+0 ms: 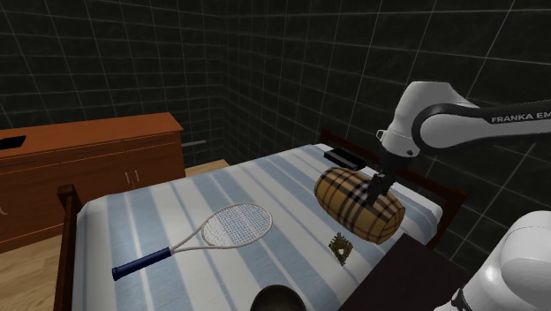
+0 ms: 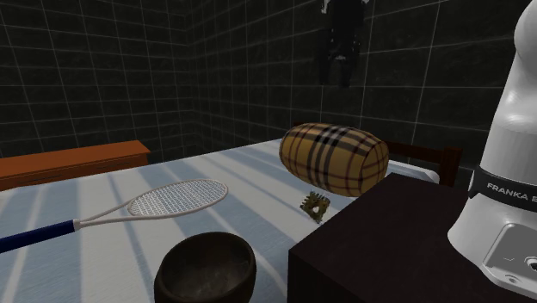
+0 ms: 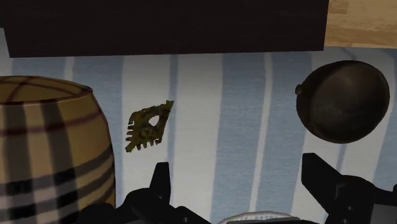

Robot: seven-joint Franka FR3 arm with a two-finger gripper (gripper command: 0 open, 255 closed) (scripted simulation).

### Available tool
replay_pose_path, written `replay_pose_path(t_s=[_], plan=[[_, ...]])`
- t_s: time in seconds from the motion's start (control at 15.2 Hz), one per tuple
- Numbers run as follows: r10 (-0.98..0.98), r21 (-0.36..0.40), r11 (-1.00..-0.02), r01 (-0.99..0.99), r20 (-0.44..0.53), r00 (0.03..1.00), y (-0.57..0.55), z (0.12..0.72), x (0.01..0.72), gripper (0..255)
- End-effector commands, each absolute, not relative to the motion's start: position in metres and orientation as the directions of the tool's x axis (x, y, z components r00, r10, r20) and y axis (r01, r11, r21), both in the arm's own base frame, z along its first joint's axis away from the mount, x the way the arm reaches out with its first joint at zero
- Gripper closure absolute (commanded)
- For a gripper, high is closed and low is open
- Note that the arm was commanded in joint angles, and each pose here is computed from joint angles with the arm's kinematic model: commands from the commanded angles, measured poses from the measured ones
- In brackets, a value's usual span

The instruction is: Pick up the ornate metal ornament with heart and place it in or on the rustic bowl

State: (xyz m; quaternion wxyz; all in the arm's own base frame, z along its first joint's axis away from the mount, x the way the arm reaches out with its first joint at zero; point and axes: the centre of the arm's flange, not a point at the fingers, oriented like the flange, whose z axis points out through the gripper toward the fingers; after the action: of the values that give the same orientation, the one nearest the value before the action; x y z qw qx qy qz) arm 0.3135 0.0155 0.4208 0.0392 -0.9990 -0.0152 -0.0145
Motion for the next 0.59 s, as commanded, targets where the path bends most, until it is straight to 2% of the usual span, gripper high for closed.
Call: replay_pose_path(t_s=[0.0, 0.53], plan=[[0.003, -0.080, -0.997, 0.007, 0.039, 0.999, 0.012, 0.393, 0.316, 0], [-0.094, -0.092, -0.992, -0.088, 0.063, 0.994, 0.003, 0.288, 0.322, 0]])
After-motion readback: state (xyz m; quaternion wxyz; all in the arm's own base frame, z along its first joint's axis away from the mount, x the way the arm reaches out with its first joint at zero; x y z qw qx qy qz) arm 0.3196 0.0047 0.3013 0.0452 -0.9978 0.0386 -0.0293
